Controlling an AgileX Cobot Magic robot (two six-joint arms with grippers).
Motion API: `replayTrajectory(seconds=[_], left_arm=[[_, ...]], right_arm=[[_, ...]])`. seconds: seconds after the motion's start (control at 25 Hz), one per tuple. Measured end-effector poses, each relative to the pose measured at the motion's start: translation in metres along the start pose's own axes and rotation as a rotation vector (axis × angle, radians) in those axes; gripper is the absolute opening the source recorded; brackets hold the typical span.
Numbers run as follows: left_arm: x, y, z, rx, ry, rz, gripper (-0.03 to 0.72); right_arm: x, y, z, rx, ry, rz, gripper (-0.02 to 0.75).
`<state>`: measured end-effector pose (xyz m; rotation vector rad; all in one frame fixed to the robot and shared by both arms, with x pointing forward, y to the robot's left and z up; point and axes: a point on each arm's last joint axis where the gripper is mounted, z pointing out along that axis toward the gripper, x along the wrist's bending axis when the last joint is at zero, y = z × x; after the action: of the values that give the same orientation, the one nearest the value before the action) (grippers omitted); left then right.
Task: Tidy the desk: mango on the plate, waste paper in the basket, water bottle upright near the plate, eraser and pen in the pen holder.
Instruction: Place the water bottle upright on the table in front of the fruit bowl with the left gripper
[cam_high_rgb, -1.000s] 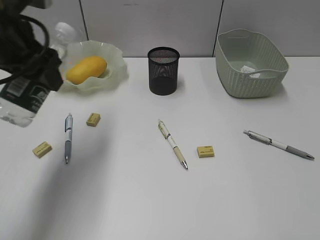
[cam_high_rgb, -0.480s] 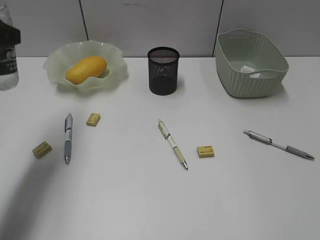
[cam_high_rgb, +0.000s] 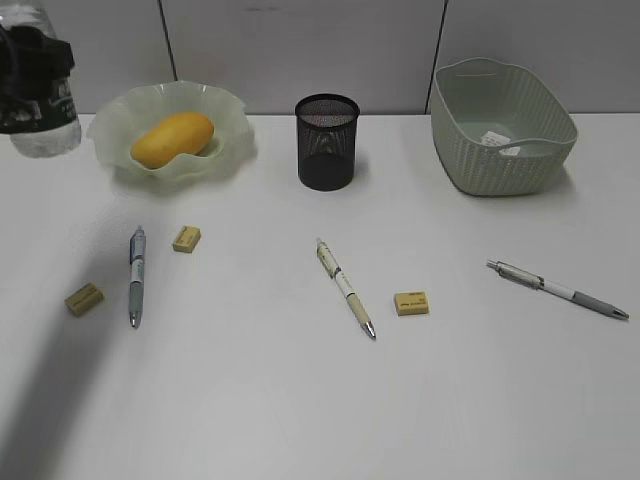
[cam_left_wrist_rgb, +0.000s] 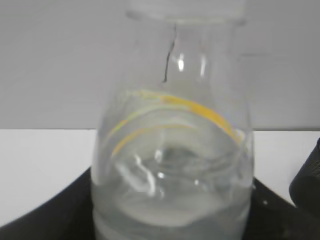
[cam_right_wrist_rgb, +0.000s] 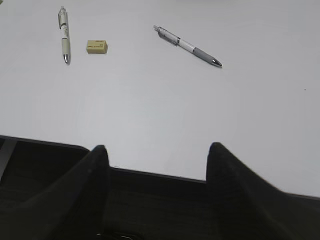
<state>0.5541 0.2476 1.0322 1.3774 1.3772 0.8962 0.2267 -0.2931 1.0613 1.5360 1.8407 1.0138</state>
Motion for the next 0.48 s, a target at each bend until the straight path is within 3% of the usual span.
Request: replayTrajectory(seconds=[0.2,0.48], left_arm=[[0.005,-0.031,0.029,0.028,0.031,-0.011,0.505],[0.013,-0.057,0.054,-0.037,0.075,-0.027,0.505]], right_arm=[[0.000,0.000,0.000,0.000,0.001,0.000,0.487],[0.000,0.000,0.000,0.000,0.001,0.000,0.487]])
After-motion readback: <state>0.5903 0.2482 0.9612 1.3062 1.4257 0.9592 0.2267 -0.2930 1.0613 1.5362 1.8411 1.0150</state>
